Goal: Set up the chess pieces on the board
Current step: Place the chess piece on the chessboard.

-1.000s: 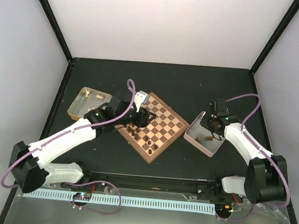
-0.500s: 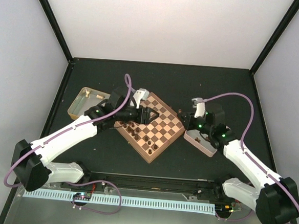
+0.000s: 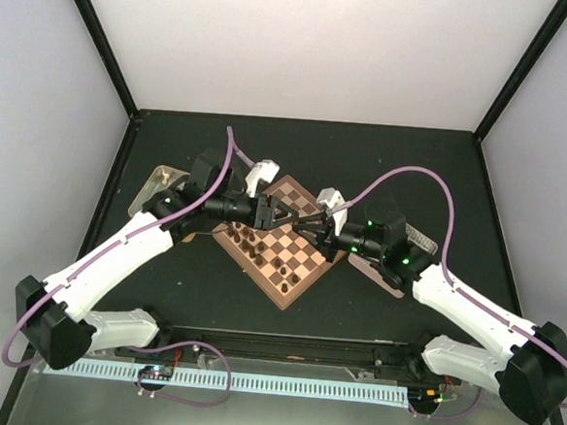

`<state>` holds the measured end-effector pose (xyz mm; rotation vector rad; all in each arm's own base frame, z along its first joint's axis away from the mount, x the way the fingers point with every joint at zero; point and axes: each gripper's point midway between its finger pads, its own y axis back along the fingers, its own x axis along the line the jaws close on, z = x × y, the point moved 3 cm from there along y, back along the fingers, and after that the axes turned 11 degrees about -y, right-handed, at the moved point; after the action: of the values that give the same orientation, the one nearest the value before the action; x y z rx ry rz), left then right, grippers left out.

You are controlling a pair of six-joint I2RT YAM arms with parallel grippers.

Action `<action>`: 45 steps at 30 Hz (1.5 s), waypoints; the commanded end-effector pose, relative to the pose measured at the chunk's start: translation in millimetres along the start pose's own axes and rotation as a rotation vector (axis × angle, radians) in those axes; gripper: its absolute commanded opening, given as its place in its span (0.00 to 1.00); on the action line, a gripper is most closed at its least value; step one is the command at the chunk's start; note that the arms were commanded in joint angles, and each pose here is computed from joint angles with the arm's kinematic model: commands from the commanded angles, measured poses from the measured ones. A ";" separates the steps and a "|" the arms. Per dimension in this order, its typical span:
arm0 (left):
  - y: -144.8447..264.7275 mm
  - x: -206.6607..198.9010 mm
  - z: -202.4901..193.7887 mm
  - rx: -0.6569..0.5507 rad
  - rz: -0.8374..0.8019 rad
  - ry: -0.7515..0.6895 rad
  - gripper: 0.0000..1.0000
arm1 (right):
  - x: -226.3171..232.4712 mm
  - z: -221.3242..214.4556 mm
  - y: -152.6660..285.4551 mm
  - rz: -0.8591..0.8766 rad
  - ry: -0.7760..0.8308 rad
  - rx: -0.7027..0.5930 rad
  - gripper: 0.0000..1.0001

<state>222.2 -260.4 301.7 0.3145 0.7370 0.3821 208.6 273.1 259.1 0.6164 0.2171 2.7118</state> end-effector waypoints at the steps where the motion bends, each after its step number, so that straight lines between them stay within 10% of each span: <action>1: 0.8 -4.7 -1.8 0.075 -0.022 -0.012 0.45 | 9.0 11.2 -2.7 0.017 0.085 -0.007 0.18; 12: -6.7 -4.6 -5.1 0.117 -0.064 -0.020 0.16 | 12.5 8.6 -5.7 0.040 0.083 0.018 0.18; 16: -7.3 -0.8 -6.2 0.117 -0.043 -0.029 0.02 | 8.6 9.3 -4.9 0.007 0.062 0.015 0.36; 24: 3.6 42.4 -10.2 0.067 0.267 -0.094 0.01 | -11.4 -1.6 31.0 -0.209 -0.012 -0.069 0.75; 34: -18.7 96.6 -59.3 0.155 0.549 -0.115 0.02 | -79.7 -23.1 73.3 -0.713 -0.359 -0.174 0.76; 45: -44.2 104.8 -116.7 0.243 0.630 -0.194 0.01 | -98.5 -44.5 65.7 -0.787 -0.455 -0.135 0.76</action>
<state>218.4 -236.1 143.4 0.8354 0.5464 0.7755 245.3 181.1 192.6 0.8625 0.1705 1.8435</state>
